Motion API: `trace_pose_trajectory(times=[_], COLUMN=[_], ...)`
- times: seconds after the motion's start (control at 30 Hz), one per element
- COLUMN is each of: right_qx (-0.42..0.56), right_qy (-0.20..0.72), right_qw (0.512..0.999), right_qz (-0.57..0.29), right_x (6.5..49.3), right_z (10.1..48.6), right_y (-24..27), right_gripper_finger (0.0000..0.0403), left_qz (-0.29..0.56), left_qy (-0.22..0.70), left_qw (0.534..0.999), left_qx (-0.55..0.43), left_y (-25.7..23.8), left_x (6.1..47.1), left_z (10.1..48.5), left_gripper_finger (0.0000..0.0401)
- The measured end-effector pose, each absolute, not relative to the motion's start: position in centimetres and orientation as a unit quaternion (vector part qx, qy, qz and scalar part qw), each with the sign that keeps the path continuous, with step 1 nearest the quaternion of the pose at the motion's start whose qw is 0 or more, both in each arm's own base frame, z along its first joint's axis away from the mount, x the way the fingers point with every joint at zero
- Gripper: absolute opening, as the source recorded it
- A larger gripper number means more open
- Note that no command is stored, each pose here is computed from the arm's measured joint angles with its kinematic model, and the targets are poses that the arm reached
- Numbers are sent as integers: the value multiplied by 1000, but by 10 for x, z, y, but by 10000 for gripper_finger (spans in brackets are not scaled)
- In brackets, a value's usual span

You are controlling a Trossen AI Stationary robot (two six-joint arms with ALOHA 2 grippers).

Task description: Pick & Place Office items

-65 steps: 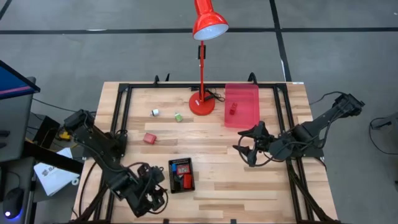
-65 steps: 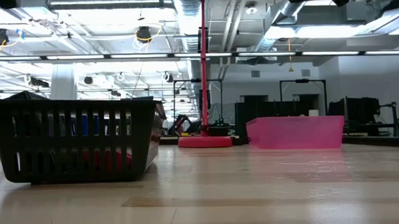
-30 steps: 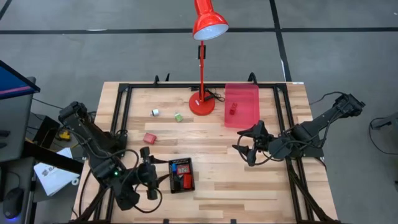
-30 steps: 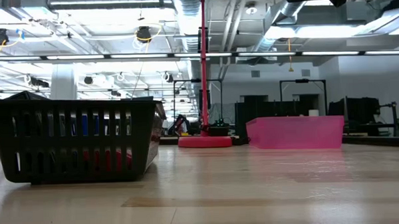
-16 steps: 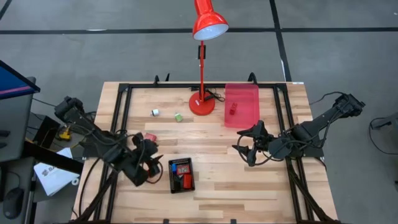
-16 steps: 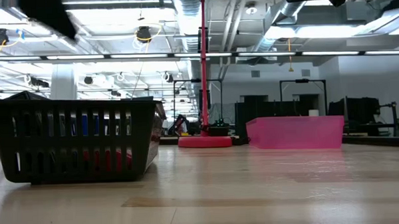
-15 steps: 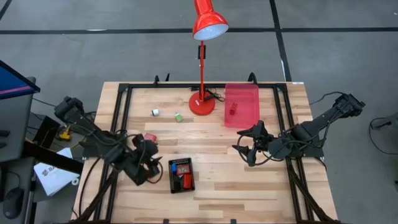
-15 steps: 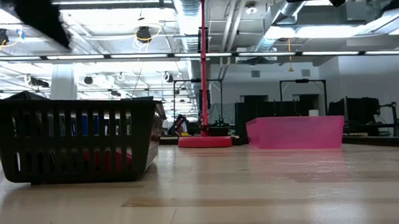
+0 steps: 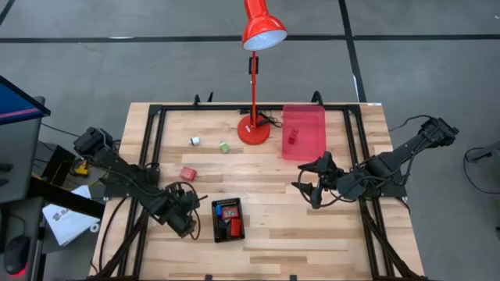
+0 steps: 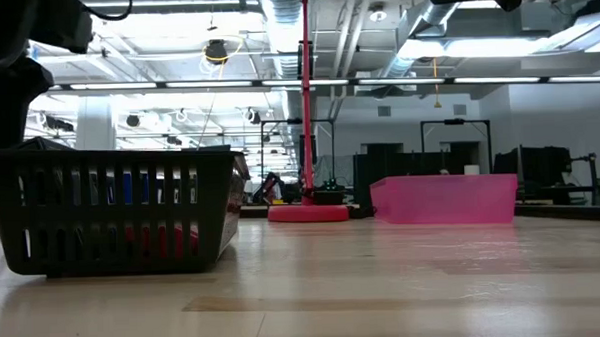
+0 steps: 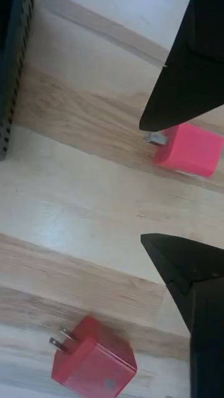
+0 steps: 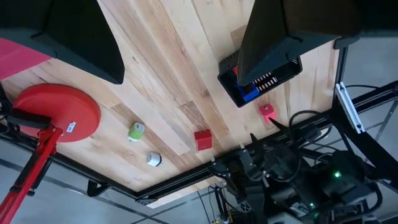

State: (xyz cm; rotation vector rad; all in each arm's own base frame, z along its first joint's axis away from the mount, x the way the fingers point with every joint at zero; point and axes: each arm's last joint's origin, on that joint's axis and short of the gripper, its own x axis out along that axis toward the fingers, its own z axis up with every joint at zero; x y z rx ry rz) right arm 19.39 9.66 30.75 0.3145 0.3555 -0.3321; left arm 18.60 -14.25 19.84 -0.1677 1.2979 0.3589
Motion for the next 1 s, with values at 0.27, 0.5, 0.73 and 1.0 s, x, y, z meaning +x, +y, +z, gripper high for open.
trace_pose_trajectory(times=[0.27,0.5,0.73,1.0], right_qx=[164,174,175,175], right_qy=[181,180,183,183], right_qw=[957,956,956,956], right_qz=[-154,-155,-146,-146], right_x=[194,194,192,192], right_z=[307,307,307,307], right_y=[97,97,100,100], right_gripper_finger=[305,305,305,305], left_qz=[144,147,132,153], left_qy=[619,618,592,665], left_qw=[767,765,783,726], left_qx=[-90,-100,-139,-84], left_y=[-143,-140,-149,-150], left_x=[176,172,183,179], left_z=[207,213,210,190], left_gripper_finger=[283,283,283,283])
